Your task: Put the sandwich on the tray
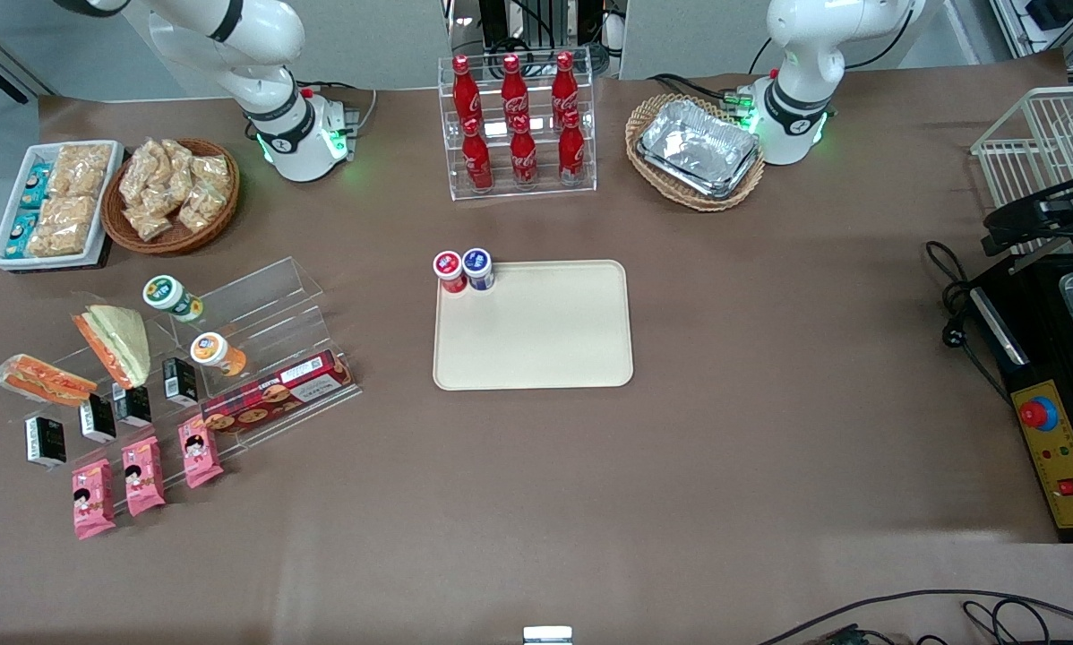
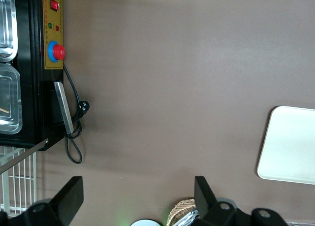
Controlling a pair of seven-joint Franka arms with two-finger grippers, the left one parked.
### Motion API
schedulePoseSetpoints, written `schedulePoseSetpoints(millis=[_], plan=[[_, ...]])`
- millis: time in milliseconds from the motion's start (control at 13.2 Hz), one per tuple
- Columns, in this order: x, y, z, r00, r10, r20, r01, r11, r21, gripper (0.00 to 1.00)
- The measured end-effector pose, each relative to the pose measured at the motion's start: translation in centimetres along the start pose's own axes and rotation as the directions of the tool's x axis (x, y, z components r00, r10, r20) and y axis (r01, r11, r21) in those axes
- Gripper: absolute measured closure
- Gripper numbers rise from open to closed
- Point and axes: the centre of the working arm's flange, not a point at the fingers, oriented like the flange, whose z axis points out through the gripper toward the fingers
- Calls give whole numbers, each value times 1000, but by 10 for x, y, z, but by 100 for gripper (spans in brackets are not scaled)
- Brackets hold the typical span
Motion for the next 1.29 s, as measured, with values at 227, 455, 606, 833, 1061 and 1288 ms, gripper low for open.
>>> schedulePoseSetpoints(millis=[227, 455, 606, 833, 1061, 1288], plan=[[10, -12, 40, 999, 43, 7, -43, 999, -3, 0], [26, -9, 49, 997, 81, 15, -81, 997, -3, 0], [33, -6, 50, 993, 105, 45, -105, 994, -3, 0], [32, -1, 60, 992, 113, 64, -110, 993, -39, 0], [33, 5, 74, 990, 123, 75, -118, 991, -67, 0], [38, 12, 86, 987, 138, 82, -131, 987, -91, 0]])
